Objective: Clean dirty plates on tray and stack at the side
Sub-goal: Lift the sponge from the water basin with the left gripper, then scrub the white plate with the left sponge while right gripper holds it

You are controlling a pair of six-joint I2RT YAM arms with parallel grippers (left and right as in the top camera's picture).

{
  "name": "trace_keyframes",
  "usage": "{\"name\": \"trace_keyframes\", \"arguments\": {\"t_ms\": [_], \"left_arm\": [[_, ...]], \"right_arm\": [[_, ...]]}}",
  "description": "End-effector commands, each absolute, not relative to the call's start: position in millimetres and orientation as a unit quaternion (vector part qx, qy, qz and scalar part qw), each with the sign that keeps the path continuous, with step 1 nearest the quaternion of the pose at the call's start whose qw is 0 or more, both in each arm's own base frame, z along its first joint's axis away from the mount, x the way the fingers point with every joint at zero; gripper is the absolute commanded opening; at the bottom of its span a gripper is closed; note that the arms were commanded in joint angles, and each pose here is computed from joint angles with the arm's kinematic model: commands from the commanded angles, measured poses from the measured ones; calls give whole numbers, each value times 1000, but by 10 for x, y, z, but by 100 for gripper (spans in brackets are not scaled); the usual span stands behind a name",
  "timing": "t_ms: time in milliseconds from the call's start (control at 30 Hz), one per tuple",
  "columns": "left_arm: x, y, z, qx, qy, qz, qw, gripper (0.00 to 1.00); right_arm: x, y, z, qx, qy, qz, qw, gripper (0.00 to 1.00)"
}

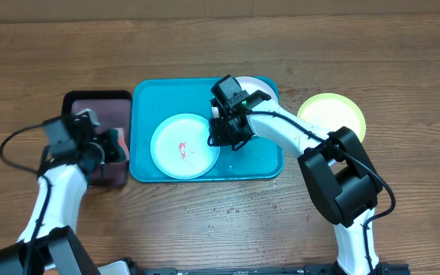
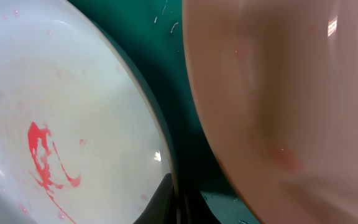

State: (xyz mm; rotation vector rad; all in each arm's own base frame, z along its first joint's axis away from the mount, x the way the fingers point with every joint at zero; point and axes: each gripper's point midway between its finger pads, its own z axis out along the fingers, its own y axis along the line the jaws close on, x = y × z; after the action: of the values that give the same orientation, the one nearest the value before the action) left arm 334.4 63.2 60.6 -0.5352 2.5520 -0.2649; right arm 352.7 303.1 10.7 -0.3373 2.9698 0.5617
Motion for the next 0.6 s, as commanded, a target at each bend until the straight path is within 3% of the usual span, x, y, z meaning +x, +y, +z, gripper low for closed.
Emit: {"name": "trace_keyframes", "arguments": {"t_ms": [0, 233, 567], "left_arm": [[3588, 840, 1106, -208, 936, 4, 283, 4], [3689, 147, 1443, -128, 953, -64, 267, 4], [3620, -950, 943, 35, 975, -108, 192, 4]], "right_arm": [[3499, 3028, 164, -119, 974, 182, 58, 4], [3502, 3030, 165, -119, 974, 183, 59, 4], [3500, 3029, 164, -119, 974, 182, 58, 4]]}}
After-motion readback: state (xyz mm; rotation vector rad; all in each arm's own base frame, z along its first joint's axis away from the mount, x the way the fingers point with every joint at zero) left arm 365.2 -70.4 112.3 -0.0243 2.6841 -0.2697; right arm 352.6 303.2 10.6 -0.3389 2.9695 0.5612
